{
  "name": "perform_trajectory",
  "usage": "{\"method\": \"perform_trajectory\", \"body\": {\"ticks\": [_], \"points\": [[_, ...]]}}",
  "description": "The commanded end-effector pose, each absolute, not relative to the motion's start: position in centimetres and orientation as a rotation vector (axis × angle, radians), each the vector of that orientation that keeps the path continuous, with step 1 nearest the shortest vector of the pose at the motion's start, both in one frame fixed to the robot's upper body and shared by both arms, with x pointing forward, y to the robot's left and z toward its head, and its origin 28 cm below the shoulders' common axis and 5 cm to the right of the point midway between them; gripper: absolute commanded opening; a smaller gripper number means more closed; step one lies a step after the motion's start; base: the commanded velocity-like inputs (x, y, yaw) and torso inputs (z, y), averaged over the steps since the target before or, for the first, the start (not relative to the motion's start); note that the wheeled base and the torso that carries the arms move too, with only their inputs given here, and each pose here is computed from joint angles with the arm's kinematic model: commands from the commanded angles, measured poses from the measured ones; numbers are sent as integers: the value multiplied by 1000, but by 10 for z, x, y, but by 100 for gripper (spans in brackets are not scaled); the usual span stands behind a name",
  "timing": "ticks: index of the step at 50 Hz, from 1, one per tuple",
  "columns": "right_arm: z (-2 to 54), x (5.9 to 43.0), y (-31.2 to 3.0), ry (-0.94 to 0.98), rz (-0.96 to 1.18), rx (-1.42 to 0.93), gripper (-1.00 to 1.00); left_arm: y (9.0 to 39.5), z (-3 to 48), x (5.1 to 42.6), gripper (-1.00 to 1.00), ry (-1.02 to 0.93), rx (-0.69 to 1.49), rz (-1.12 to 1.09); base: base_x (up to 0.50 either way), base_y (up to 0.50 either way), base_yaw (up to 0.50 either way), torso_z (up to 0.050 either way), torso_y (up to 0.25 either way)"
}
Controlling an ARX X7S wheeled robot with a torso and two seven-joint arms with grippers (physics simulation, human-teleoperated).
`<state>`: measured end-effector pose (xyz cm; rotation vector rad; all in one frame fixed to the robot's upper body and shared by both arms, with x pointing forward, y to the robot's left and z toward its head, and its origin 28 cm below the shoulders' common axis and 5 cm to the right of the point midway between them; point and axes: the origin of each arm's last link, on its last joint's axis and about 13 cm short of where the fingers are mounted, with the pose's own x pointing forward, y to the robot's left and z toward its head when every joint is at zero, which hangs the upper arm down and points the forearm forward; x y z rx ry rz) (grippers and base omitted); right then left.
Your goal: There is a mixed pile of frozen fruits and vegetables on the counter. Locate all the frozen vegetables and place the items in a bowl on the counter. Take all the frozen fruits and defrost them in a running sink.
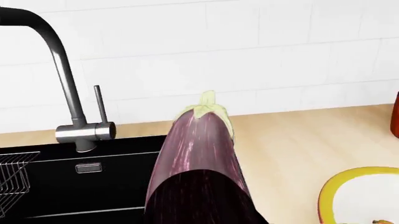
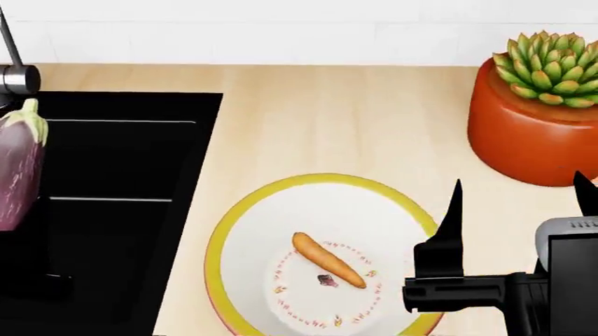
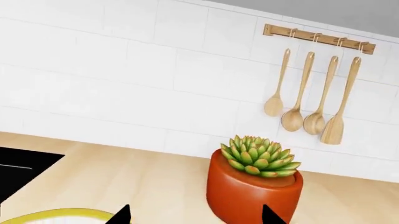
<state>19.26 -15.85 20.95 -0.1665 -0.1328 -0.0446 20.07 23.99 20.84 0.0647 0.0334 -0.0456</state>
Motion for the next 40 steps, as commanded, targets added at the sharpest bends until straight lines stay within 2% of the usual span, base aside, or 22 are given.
{"method": "perform_trajectory", "body": {"ticks": [1,9,15,29,40], "points": [[209,192,-157,-137,-37,-179,100,240,209,201,-100,29,57,-41,223,-500,0,0,0],[209,192,-157,-129,-38,-164,100,239,209,201,-100,29,60,-45,283,-473,0,0,0],[209,191,-157,-131,-39,-179,100,234,205,201,-100,43,61,-87,39,-16,0,0,2],[209,191,-156,-135,-30,-181,100,197,194,197,-100,99,61,-347,0,0,0,0,0],[206,191,-156,-121,-21,-192,100,183,195,199,-100,128,58,-464,0,0,0,0,0]]}}
